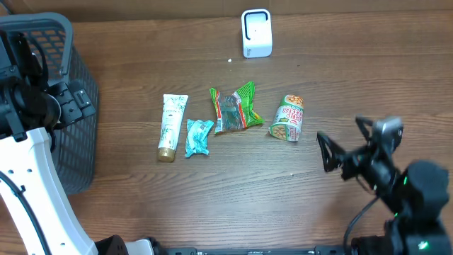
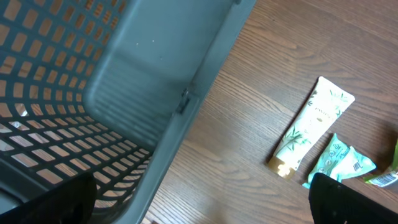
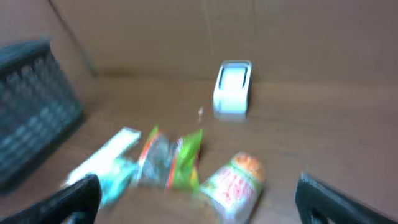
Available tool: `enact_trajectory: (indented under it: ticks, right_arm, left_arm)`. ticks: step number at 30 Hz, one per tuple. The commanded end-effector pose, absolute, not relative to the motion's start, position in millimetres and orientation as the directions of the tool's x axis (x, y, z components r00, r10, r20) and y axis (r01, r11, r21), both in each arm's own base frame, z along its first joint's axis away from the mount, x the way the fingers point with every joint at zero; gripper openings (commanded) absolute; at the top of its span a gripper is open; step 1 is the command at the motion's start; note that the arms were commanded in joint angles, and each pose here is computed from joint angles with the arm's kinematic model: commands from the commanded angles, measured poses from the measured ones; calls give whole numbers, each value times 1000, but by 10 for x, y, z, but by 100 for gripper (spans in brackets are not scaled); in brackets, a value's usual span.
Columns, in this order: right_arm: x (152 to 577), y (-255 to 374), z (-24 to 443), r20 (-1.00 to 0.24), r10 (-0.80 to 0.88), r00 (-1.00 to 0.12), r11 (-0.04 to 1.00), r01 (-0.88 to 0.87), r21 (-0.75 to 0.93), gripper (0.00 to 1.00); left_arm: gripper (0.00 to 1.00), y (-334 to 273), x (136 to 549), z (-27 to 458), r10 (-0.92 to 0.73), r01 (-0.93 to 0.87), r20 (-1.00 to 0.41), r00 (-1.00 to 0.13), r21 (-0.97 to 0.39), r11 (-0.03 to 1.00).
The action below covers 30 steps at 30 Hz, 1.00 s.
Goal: Scan the item barcode
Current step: 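Reach the right gripper to the noodle cup and grasp it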
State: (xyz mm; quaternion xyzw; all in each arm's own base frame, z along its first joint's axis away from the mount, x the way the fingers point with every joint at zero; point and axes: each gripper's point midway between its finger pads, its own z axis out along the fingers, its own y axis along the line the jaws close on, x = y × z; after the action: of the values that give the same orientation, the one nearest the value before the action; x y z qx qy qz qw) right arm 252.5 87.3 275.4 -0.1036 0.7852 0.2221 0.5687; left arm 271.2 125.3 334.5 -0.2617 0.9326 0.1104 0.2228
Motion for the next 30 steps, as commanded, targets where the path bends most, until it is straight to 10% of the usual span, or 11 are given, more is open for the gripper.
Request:
enact_trajectory:
  ticks: [1, 11, 30]
  right_arm:
    - [2749, 979, 3073, -897, 81, -435, 856, -431, 286, 100]
    - [3553, 1073, 2828, -639, 78, -765, 852, -281, 441, 100]
    - [3903, 1221, 1178, -248, 217, -944, 940, 133, 316, 86]
  left_arm:
    - [100, 1254, 2715, 3336, -427, -523, -469, -773, 91, 847]
    - [100, 1254, 2715, 3336, -427, -523, -469, -773, 91, 847]
    - [100, 1254, 2715, 3336, -427, -523, -469, -773, 91, 847]
